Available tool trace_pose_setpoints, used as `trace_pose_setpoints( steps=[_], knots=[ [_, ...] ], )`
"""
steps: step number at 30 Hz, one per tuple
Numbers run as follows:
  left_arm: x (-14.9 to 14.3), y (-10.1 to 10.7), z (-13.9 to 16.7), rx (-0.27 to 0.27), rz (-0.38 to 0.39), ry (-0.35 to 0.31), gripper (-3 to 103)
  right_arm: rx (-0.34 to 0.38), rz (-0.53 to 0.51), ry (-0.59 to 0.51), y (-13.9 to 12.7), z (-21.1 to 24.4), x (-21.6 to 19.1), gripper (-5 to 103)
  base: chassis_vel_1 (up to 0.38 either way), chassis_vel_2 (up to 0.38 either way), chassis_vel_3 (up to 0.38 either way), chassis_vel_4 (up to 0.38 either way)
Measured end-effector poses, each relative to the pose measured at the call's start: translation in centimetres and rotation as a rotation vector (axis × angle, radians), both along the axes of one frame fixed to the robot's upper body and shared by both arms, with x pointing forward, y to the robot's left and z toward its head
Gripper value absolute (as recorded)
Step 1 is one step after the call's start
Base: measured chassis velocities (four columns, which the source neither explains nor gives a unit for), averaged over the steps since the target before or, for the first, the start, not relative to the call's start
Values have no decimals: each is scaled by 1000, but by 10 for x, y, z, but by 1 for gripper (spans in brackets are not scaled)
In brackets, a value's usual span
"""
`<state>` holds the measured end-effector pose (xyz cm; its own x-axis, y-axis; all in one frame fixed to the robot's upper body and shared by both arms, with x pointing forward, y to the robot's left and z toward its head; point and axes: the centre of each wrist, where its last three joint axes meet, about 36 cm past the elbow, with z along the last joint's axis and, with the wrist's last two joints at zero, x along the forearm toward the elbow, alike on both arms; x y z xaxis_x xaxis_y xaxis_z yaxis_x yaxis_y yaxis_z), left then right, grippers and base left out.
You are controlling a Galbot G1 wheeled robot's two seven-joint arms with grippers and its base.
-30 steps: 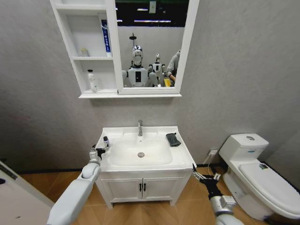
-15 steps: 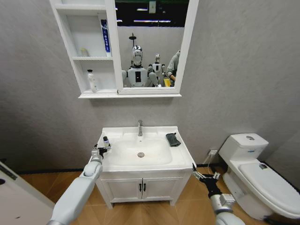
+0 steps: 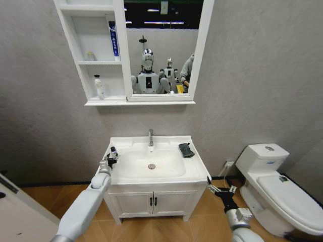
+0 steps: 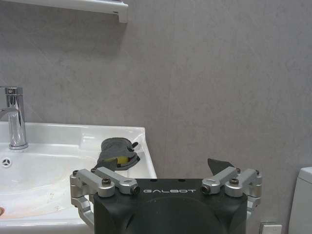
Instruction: Move facial cleanser and shampoo from washbasin to cabinet, then wipe washbasin with towel.
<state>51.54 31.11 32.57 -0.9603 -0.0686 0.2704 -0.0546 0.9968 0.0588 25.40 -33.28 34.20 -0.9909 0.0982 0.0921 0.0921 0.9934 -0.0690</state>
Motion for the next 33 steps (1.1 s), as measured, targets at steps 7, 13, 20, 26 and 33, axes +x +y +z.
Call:
trace_pose_setpoints(
  steps=[7, 13, 20, 26, 33],
  knots=[
    [-1, -2, 0, -4, -16, -6, 42, -2, 0, 3, 0, -1, 0, 100, 0, 0, 0, 0],
    [-4, -2, 30, 19, -60, -73, 42, -5, 6, 9, 0, -2, 0, 100, 0, 0, 0, 0],
    [-11, 12, 122, 28, -53, -125, 42, 1, 15, 11, 0, 2, 2, 100, 0, 0, 0, 0],
    [-15, 19, 232, 24, -59, -176, 42, 10, 24, 7, 6, 4, 3, 100, 0, 0, 0, 0],
    [-14, 20, 331, -11, -111, -182, 42, 14, 28, -4, 10, 8, 4, 100, 0, 0, 0, 0]
  ],
)
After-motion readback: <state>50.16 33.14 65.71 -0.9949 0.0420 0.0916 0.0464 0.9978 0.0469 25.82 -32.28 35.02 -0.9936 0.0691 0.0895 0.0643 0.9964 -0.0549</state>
